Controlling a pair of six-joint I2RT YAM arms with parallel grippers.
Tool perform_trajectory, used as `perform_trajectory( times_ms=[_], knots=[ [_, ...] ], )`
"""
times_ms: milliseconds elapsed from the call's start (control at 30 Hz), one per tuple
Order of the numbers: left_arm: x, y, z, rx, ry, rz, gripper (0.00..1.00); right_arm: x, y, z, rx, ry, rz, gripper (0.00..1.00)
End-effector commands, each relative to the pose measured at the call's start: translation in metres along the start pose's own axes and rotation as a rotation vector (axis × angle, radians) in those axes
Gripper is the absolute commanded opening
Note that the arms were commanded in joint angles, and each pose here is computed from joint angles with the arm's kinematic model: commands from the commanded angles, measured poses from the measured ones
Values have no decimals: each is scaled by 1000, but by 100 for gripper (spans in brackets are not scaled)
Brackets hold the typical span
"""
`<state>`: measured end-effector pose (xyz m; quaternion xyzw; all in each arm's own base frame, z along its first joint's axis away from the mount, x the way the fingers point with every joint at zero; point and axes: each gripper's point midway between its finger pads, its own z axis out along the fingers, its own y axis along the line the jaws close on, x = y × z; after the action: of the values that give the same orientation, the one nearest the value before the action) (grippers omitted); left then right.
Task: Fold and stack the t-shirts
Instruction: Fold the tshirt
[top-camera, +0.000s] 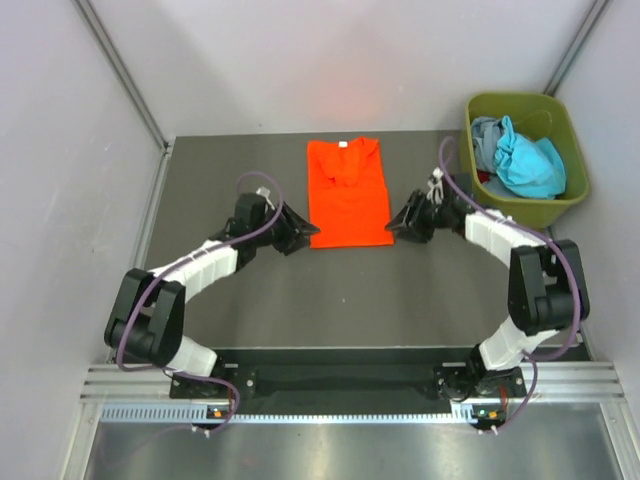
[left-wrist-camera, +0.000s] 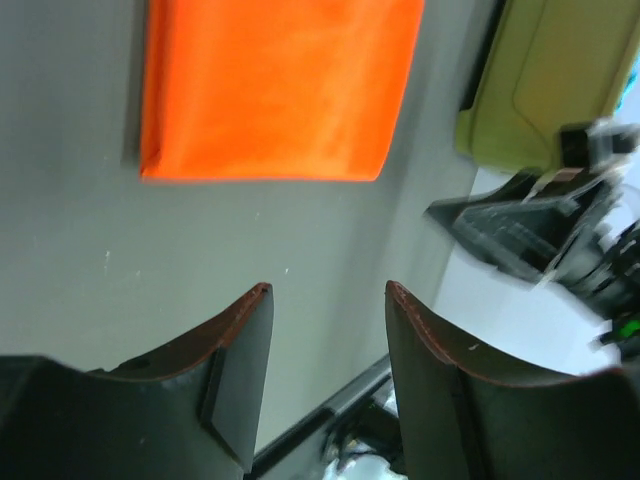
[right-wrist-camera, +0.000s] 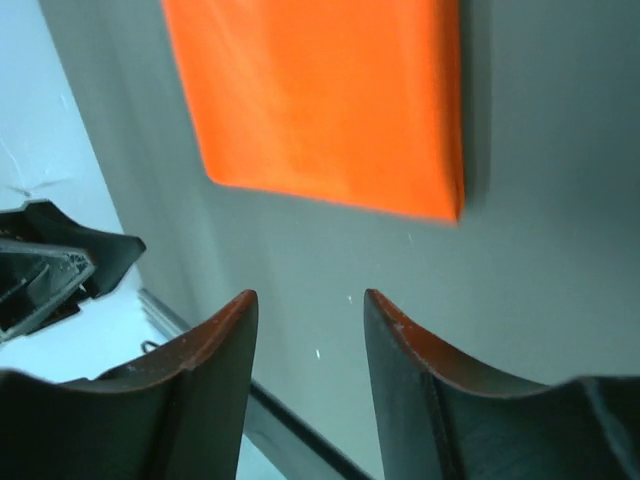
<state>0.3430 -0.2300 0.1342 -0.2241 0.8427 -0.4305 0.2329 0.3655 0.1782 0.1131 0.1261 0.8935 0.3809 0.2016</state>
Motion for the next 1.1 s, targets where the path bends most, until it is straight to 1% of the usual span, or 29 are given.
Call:
perform_trajectory(
  times_ms=[0,33,67,100,133,167,200,300,433,500,600,700,867,967,1067],
  knots=[
    [-7,-3,3,63,-158,-188,54,11,9,-1,-67,-114,108,46],
    [8,12,8,53,-157,-217,54,15,5,-2,-92,-164,107,46],
    [6,8,11,85,-185,-239,54,21,5,-1,-103,-177,120,45],
    [5,17,14,55,-218,-242,54,23,4,0,-109,-193,156,45],
    [7,19,18,37,-220,-235,54,32,-8,3,-89,-203,180,45],
    [9,28,23,6,-221,-237,54,30,-6,4,-115,-230,181,45],
    [7,30,25,1,-232,-244,54,31,-8,5,-124,-236,221,45],
    [2,44,30,-23,-279,-281,55,43,-32,10,-94,-266,284,47],
    [-7,74,37,-154,-346,-304,55,40,-45,11,-70,-327,306,48],
    [-6,85,38,-176,-361,-353,54,37,-51,12,-54,-352,321,49],
    [-8,92,43,-185,-377,-383,50,31,-56,15,-46,-389,343,49],
    [-5,99,48,-207,-367,-406,48,25,-57,22,-56,-396,366,49],
    [-3,110,50,-249,-371,-424,48,29,-63,34,-60,-373,436,47],
    [-4,105,52,-245,-364,-417,49,31,-67,34,-51,-377,491,46],
    [0,103,53,-275,-343,-419,49,34,-67,37,-41,-363,511,45]
  ],
)
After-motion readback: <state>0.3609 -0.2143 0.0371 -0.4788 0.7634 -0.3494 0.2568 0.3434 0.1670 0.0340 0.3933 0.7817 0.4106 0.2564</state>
